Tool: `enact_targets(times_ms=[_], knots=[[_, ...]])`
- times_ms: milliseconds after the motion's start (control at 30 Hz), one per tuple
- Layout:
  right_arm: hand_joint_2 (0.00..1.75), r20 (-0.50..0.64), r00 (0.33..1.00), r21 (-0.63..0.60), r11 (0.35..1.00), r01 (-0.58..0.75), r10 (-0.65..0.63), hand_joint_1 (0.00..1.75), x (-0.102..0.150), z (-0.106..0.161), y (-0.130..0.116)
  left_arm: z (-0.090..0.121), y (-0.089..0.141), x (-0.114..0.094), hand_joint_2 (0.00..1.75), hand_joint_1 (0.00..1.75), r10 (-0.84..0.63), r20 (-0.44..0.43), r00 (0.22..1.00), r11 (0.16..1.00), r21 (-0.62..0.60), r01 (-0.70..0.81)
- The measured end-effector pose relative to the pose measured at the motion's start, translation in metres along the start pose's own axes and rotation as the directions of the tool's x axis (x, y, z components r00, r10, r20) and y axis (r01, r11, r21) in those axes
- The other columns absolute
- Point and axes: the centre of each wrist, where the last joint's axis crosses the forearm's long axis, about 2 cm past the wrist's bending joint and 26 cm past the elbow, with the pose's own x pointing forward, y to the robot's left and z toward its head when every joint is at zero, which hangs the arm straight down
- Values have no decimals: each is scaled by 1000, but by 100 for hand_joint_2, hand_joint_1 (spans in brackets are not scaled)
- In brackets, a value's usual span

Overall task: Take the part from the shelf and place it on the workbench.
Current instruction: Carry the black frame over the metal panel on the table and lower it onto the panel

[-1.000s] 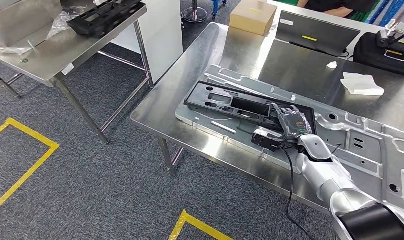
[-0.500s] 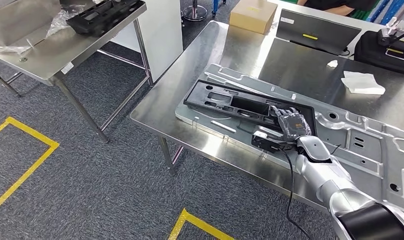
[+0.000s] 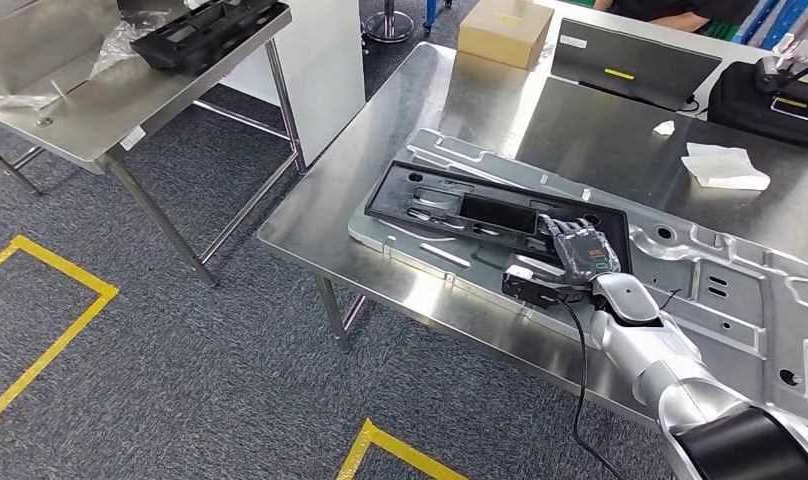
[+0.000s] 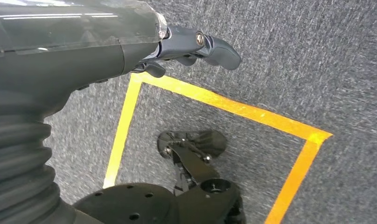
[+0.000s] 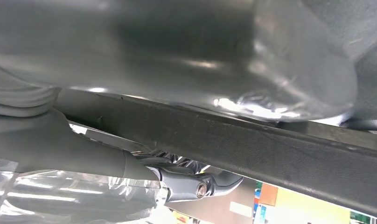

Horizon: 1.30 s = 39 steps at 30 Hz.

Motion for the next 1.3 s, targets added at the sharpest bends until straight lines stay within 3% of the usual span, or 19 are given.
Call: enact_targets(times_ms=[1300], knots=[[0,-28,999,23,999,-25,26,0,-12,6,4,-2,-16,5,0,0,77,10,997,997,-33,-77]])
